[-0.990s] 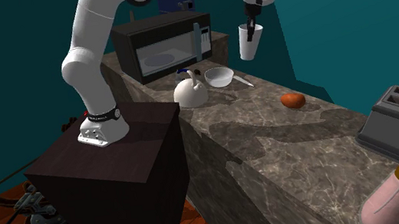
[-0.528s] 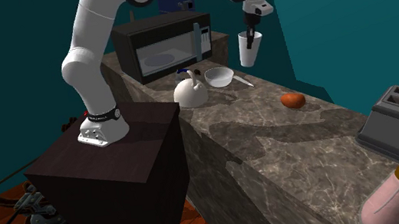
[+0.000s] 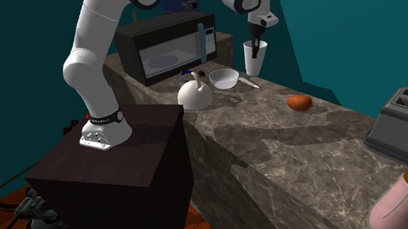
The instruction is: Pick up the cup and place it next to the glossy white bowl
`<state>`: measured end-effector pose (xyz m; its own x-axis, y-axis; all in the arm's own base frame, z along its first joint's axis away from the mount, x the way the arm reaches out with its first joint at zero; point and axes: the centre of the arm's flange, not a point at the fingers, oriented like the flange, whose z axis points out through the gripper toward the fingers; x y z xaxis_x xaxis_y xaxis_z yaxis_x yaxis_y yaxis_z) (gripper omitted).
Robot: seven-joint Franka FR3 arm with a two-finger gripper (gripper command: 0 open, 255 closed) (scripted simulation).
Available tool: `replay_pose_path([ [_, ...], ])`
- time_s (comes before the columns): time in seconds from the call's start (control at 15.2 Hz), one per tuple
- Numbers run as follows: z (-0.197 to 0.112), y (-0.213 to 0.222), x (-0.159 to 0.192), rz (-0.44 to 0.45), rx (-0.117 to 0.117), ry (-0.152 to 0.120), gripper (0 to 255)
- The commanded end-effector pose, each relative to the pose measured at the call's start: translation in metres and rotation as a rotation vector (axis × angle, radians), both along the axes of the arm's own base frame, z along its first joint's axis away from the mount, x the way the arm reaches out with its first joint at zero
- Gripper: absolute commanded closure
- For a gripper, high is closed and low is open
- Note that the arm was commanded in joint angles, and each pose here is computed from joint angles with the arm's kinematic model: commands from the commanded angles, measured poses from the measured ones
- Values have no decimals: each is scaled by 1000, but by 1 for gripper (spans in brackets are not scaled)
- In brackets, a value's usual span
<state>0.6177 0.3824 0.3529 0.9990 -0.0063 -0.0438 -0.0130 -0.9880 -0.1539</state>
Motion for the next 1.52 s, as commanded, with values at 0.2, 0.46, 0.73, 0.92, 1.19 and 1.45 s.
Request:
replay_pose_path([
  [0.2, -26, 0, 0, 0, 1, -1, 255],
  [0.46, -47, 0, 0, 0, 1, -1, 255],
  [0.73, -68, 0, 0, 0, 1, -1, 255],
  [0.92, -84, 0, 0, 0, 1, -1, 255],
  [1.19, -105, 0, 0, 0, 1, -1, 255],
  [1.45, -109, 0, 0, 0, 1, -1, 255],
])
